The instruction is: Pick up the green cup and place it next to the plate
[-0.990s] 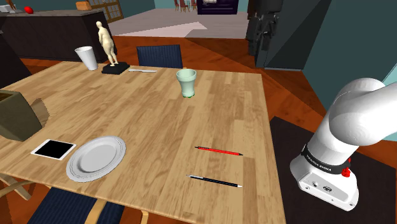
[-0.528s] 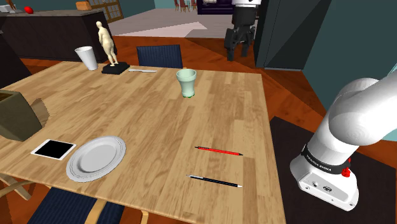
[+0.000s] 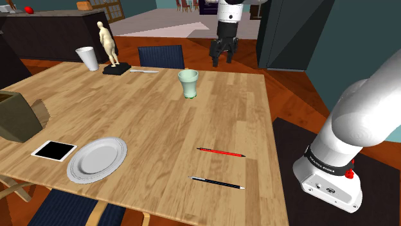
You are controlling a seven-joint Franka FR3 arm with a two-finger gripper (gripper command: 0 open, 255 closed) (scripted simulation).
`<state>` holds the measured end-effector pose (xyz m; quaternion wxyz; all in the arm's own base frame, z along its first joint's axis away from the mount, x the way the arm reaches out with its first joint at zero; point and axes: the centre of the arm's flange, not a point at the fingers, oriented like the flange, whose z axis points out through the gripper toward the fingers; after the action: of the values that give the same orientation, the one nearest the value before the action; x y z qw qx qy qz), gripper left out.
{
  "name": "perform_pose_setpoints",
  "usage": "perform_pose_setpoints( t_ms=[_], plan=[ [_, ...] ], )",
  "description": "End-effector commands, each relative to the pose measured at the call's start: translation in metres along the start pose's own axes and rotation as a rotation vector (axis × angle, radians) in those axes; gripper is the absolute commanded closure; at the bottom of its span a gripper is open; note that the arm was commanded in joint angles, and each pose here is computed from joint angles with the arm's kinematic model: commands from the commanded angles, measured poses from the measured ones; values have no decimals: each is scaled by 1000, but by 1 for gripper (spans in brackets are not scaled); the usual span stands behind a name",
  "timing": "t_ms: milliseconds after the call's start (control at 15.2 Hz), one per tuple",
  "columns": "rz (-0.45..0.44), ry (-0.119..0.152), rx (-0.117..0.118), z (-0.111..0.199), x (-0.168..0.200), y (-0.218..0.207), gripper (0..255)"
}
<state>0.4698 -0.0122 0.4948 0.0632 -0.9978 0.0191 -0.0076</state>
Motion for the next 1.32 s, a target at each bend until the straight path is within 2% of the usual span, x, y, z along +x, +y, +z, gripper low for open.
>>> perform_pose_setpoints(
  t_ms=[0, 990, 1254],
  plan=[
    [4, 10, 4, 10, 24, 5, 0],
    [37, 73, 37, 91, 191, 43, 0],
    [37, 74, 37, 108, 194, 43, 0]
  ],
)
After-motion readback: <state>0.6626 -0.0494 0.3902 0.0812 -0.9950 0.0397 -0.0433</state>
